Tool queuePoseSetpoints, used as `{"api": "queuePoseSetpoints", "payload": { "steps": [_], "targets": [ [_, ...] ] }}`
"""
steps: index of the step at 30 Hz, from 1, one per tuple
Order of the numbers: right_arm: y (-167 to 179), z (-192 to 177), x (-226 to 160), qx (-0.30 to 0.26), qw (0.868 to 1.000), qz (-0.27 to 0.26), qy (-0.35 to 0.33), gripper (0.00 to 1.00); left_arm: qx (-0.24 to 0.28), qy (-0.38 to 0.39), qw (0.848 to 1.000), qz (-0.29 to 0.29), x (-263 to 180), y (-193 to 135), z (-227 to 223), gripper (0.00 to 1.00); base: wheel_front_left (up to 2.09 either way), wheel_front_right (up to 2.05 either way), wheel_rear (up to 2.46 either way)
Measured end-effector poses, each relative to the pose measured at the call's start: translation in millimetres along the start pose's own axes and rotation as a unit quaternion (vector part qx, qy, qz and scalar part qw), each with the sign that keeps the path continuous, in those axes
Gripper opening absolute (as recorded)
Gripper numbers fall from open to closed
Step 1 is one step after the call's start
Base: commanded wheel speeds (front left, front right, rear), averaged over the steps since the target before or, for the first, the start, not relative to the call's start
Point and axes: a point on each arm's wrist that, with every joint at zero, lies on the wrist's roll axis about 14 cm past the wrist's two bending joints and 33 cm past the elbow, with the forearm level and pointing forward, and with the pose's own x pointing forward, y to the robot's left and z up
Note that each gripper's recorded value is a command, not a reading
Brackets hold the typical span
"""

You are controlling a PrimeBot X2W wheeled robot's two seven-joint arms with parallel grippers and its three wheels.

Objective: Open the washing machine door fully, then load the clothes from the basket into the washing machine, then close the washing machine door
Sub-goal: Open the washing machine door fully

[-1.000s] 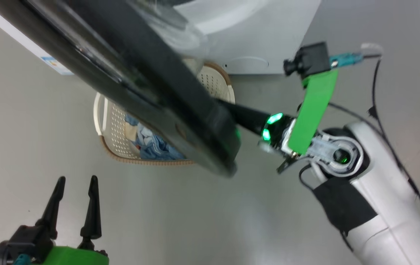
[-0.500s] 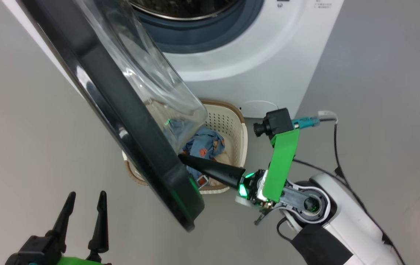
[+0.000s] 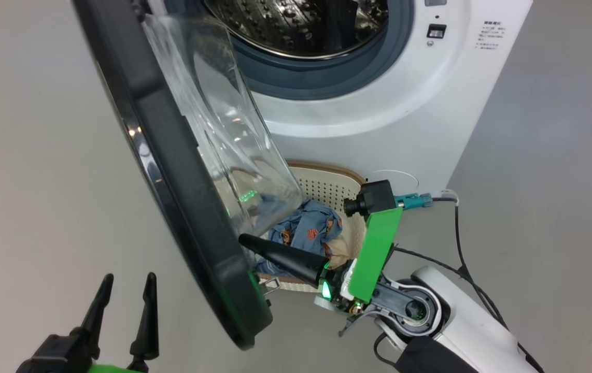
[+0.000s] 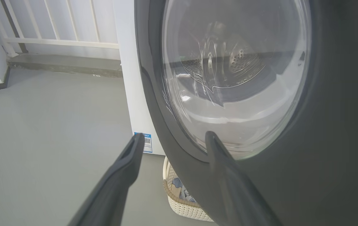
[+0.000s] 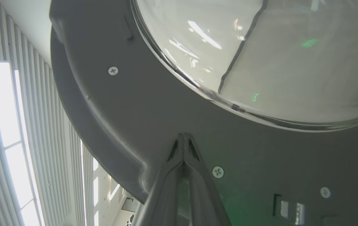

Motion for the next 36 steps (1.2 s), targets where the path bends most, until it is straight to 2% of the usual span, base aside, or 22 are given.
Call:
{"api": "queuePoseSetpoints", "payload": {
  "steps": [11,17,18,19,20,21,25,29,32,36],
  "targets": [
    [1.3,-13.7,11.1,0.001,1.000,-0.005,0.002,0.00,-0.001,-0.011,1.000,0.008,-8.9,8.4,7.3,1.00,0.00,0.00,0.00],
    [8.9,-6.1,6.4,-0.017,1.000,-0.004,-0.027,0.00,0.001,-0.006,1.000,0.011,-8.1,11.5,3.8,1.00,0.00,0.00,0.00],
    [12.1,-3.1,5.1,-0.027,0.999,-0.002,-0.035,0.29,0.002,-0.007,1.000,0.011,-7.3,11.5,3.9,1.00,0.00,0.00,0.00],
    [16.0,-1.3,3.5,-0.036,0.999,0.001,-0.040,0.46,0.001,-0.007,1.000,0.009,-6.3,11.0,4.3,1.00,0.00,0.00,0.00],
    [21.3,1.7,1.6,-0.051,0.997,0.005,-0.050,0.85,0.001,-0.009,1.000,0.008,-5.3,10.7,4.9,1.00,0.00,0.00,0.00],
    [26.4,5.7,-0.9,-0.063,0.996,0.009,-0.062,1.00,0.003,-0.010,1.000,0.008,-4.2,10.8,5.7,1.00,0.00,0.00,0.00],
    [39.5,23.8,-21.2,-0.110,0.986,0.014,-0.126,1.00,0.004,-0.014,1.000,0.005,0.2,9.6,7.6,1.00,0.00,0.00,0.00],
    [42.8,48.4,-55.5,-0.205,0.955,-0.014,-0.214,1.00,0.004,-0.019,1.000,-0.002,2.2,5.2,9.8,1.00,0.00,0.00,0.00],
    [38.6,60.8,-84.9,-0.284,0.919,-0.045,-0.269,1.00,0.004,-0.020,1.000,-0.003,1.6,6.1,10.3,1.00,0.00,0.00,0.00],
    [22.9,70.6,-125.0,-0.382,0.867,-0.100,-0.304,1.00,0.004,-0.024,1.000,0.000,3.4,8.6,12.4,1.00,0.00,0.00,0.00]
  ]
}}
